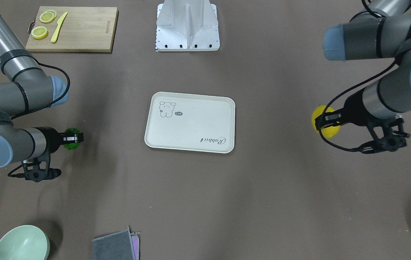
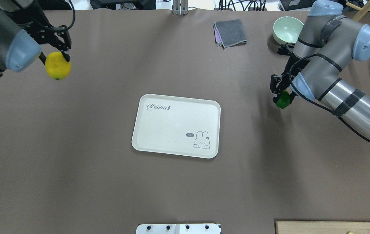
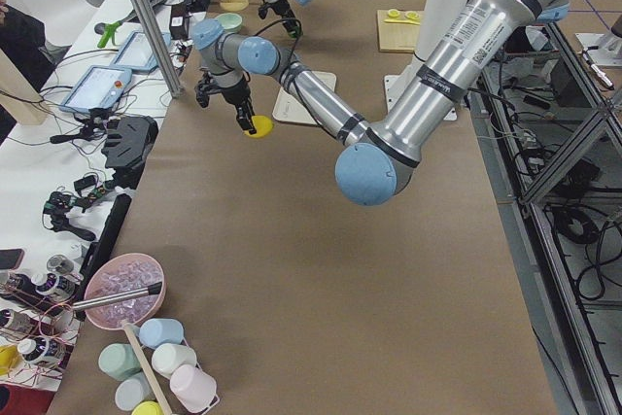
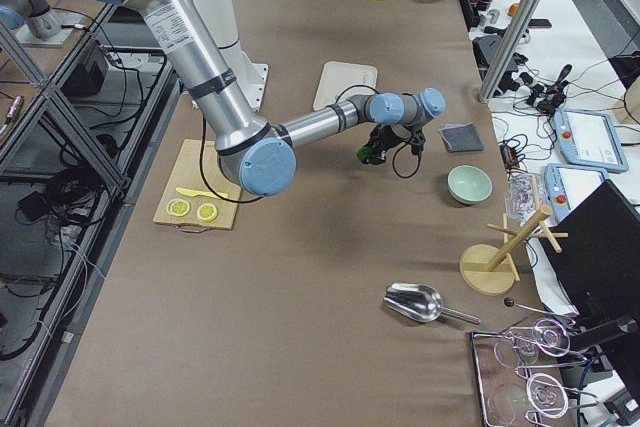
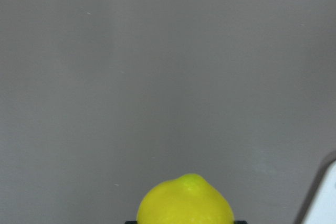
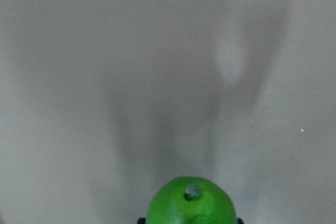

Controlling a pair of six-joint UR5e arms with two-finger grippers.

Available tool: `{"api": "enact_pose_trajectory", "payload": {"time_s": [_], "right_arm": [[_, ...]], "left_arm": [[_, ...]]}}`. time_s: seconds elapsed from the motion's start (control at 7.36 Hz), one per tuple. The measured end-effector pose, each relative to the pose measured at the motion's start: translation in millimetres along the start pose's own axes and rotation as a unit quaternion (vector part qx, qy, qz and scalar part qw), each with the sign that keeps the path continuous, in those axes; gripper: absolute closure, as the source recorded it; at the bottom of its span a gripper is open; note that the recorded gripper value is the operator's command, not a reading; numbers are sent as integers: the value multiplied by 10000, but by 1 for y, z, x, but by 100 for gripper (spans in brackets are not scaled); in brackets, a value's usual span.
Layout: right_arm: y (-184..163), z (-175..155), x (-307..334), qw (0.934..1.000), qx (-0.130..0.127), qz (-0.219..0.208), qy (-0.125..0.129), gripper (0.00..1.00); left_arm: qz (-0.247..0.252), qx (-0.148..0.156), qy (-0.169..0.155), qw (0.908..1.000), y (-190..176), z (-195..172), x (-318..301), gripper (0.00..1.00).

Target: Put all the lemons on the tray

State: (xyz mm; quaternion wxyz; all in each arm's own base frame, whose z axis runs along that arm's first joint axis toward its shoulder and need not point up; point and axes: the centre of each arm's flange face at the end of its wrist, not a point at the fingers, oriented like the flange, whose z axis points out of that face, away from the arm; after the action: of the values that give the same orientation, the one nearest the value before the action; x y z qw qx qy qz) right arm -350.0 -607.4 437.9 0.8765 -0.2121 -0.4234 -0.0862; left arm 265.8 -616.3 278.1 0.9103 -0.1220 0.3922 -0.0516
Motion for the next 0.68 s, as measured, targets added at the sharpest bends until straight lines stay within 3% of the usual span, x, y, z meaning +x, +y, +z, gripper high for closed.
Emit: {"api": "enact_pose_trajectory", "payload": {"time_s": [0.68], "right_arm": [[13, -46, -40, 9961, 438, -704, -313, 85]], "left_arm": [[-1107, 221, 132, 9935, 79, 65, 127, 100]]}}
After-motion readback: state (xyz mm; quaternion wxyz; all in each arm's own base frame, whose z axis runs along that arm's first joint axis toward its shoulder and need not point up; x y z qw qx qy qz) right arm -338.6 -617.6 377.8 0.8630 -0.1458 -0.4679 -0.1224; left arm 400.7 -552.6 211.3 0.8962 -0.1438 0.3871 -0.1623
